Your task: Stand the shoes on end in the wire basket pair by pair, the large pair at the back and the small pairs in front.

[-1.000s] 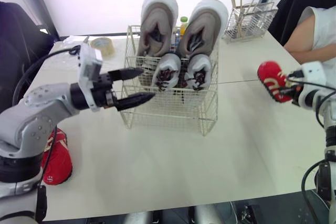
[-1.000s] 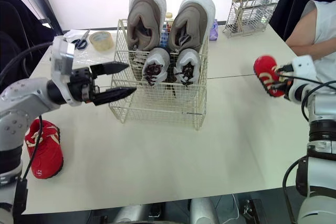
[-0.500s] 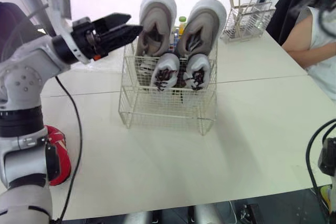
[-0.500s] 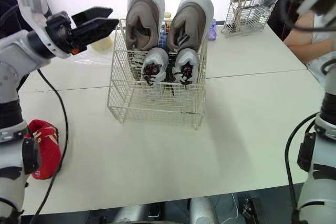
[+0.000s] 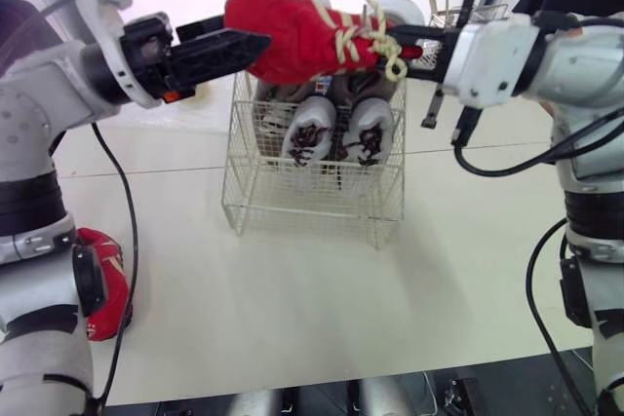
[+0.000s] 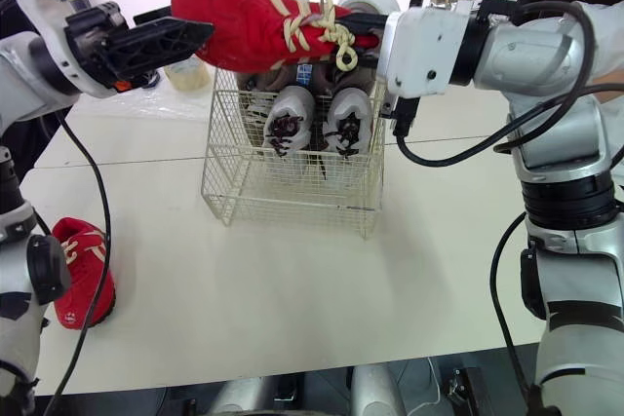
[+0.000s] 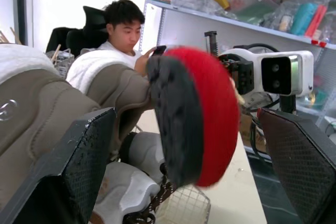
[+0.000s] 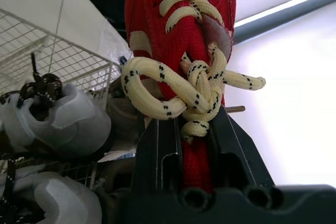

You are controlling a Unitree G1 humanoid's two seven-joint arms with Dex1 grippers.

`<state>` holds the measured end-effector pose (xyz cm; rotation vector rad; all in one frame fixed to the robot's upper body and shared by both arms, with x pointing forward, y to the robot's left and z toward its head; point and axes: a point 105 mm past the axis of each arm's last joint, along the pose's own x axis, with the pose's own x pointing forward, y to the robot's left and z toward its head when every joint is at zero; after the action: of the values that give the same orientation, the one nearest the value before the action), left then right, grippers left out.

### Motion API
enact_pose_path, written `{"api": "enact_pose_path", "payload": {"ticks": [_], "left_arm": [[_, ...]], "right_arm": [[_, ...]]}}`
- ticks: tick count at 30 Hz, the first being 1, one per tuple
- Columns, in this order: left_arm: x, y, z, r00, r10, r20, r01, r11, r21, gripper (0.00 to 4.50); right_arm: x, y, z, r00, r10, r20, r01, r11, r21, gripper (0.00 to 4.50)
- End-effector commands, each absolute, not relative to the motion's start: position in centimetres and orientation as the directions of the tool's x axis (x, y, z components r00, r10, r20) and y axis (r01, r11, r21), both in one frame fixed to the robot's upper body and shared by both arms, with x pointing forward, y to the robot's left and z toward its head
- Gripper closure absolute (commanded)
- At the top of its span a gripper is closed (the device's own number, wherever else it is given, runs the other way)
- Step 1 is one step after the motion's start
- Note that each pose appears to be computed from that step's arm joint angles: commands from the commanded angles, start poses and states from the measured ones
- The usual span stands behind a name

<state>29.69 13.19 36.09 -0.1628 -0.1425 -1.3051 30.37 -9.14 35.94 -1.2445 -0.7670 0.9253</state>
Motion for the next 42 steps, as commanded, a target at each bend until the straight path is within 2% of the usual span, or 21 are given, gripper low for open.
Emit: {"api": "enact_pose_path", "payload": {"ticks": [1, 2, 8, 9, 10, 12, 13, 14, 17, 18, 19, 22, 26, 29, 34, 42], "left_arm": [[29.1, 13.5, 36.9, 0.256, -0.939, 0.229, 0.966, 0.258, -0.019, 0.53], [29.2, 13.5, 36.9, 0.259, -0.938, 0.230, 0.965, 0.262, -0.021, 0.82], [29.2, 13.6, 36.5, 0.255, -0.936, 0.241, 0.967, 0.253, -0.042, 3.73], [29.2, 13.5, 36.4, 0.255, -0.936, 0.244, 0.967, 0.251, -0.049, 4.14], [29.3, 13.5, 36.2, 0.254, -0.935, 0.249, 0.967, 0.247, -0.060, 4.26], [29.3, 13.4, 35.9, 0.253, -0.931, 0.264, 0.967, 0.241, -0.079, 4.26], [29.3, 13.5, 35.8, 0.254, -0.927, 0.276, 0.967, 0.239, -0.089, 4.26], [29.4, 13.6, 35.7, 0.256, -0.920, 0.297, 0.966, 0.234, -0.108, 4.26], [29.6, 14.0, 35.6, 0.269, -0.892, 0.364, 0.961, 0.224, -0.160, 4.26], [29.5, 14.1, 35.6, 0.270, -0.883, 0.385, 0.960, 0.217, -0.175, 4.26], [29.6, 14.3, 35.6, 0.277, -0.868, 0.413, 0.958, 0.215, -0.190, 4.26], [29.4, 14.4, 35.4, 0.286, -0.833, 0.473, 0.954, 0.200, -0.224, 4.26], [29.1, 14.2, 35.6, 0.288, -0.807, 0.516, 0.952, 0.184, -0.244, 4.26], [28.9, 13.8, 35.7, 0.280, -0.791, 0.544, 0.953, 0.163, -0.254, 4.26], [28.7, 12.6, 35.7, 0.264, -0.776, 0.573, 0.954, 0.121, -0.275, 4.26], [28.6, 11.3, 35.0, 0.265, -0.773, 0.576, 0.949, 0.103, -0.298, 4.26]], "right_arm": [[29.3, -8.5, 37.4, 0.406, 0.914, 0.020, -0.061, 0.049, -0.997, 4.46], [29.2, -8.4, 37.4, 0.402, 0.915, 0.017, -0.056, 0.043, -0.998, 4.46], [29.2, -8.4, 37.6, 0.401, 0.916, 0.014, -0.040, 0.032, -0.999, 4.46], [29.1, -8.5, 37.7, 0.399, 0.917, 0.015, -0.051, 0.039, -0.998, 4.46], [28.9, -8.6, 38.0, 0.388, 0.921, 0.036, -0.089, 0.076, -0.993, 4.46], [28.6, -9.0, 38.9, 0.370, 0.924, 0.093, -0.171, 0.166, -0.971, 3.46], [28.5, -9.4, 39.4, 0.370, 0.921, 0.122, -0.252, 0.226, -0.941, 3.09], [28.3, -9.9, 39.7, 0.363, 0.921, 0.141, -0.352, 0.276, -0.894, 2.52], [27.6, -11.4, 39.8, 0.352, 0.921, 0.167, -0.600, 0.359, -0.715, 1.12], [27.5, -12.1, 39.7, 0.360, 0.915, 0.180, -0.663, 0.387, -0.640, 0.47], [27.3, -13.1, 39.4, 0.361, 0.913, 0.192, -0.744, 0.406, -0.531, 0.04], [26.8, -16.0, 38.8, 0.375, 0.880, 0.291, -0.871, 0.442, -0.214, 0.04], [27.3, -17.4, 36.5, 0.449, 0.828, 0.334, -0.880, 0.475, 0.008, 0.04], [27.5, -16.3, 34.3, 0.459, 0.813, 0.358, -0.887, 0.443, 0.133, 0.04], [27.7, -12.8, 33.5, 0.417, 0.796, 0.439, -0.908, 0.353, 0.224, 0.04], [27.5, -9.5, 35.7, 0.323, 0.792, 0.518, -0.946, 0.252, 0.205, 0.04]]}}
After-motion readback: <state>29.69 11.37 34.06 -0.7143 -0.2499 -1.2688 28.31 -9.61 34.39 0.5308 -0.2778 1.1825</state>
